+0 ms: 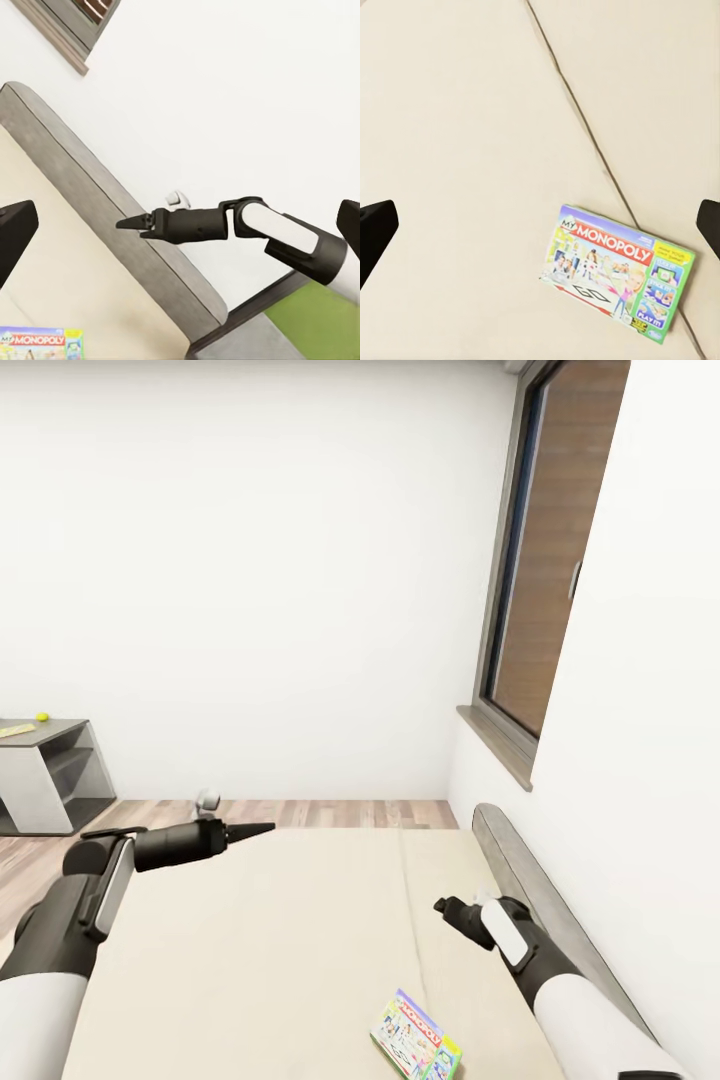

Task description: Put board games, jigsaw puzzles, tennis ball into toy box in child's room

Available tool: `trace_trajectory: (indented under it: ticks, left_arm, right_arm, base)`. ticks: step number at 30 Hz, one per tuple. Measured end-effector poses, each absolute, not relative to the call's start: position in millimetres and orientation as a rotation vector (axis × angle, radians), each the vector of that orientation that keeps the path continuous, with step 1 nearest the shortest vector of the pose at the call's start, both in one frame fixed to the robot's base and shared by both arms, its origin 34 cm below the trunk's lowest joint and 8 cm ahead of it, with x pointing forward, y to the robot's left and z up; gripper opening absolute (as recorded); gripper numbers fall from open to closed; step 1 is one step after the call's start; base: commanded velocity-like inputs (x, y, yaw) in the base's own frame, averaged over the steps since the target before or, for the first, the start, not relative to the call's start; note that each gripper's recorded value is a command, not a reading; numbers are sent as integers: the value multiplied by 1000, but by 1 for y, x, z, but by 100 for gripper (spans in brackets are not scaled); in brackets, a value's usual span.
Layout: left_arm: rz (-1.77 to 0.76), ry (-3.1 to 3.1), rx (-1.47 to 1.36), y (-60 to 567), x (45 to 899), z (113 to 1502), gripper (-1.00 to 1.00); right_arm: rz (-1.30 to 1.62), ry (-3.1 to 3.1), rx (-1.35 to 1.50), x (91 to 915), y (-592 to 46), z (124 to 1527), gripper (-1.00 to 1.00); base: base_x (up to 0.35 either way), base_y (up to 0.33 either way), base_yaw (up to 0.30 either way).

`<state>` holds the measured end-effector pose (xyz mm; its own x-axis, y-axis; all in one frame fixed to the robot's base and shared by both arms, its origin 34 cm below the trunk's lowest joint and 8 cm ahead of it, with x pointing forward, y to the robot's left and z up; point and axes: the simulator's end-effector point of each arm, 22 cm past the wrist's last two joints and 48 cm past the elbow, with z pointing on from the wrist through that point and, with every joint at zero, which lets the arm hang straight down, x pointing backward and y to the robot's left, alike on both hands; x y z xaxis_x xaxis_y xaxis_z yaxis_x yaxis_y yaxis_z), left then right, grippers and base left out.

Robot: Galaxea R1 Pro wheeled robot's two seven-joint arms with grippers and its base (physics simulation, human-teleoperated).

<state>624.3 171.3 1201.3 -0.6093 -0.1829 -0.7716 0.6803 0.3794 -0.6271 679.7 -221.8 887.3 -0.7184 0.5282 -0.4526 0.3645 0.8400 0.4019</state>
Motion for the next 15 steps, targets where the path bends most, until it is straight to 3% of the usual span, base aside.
trace_trajectory:
  ticks: [15]
  left_arm:
    - [-1469, 1756, 492, 175, 596, 1226, 100]
  right_arm:
    - [377, 2426, 643, 686, -223, 897, 100]
  base:
    - [0, 0, 0]
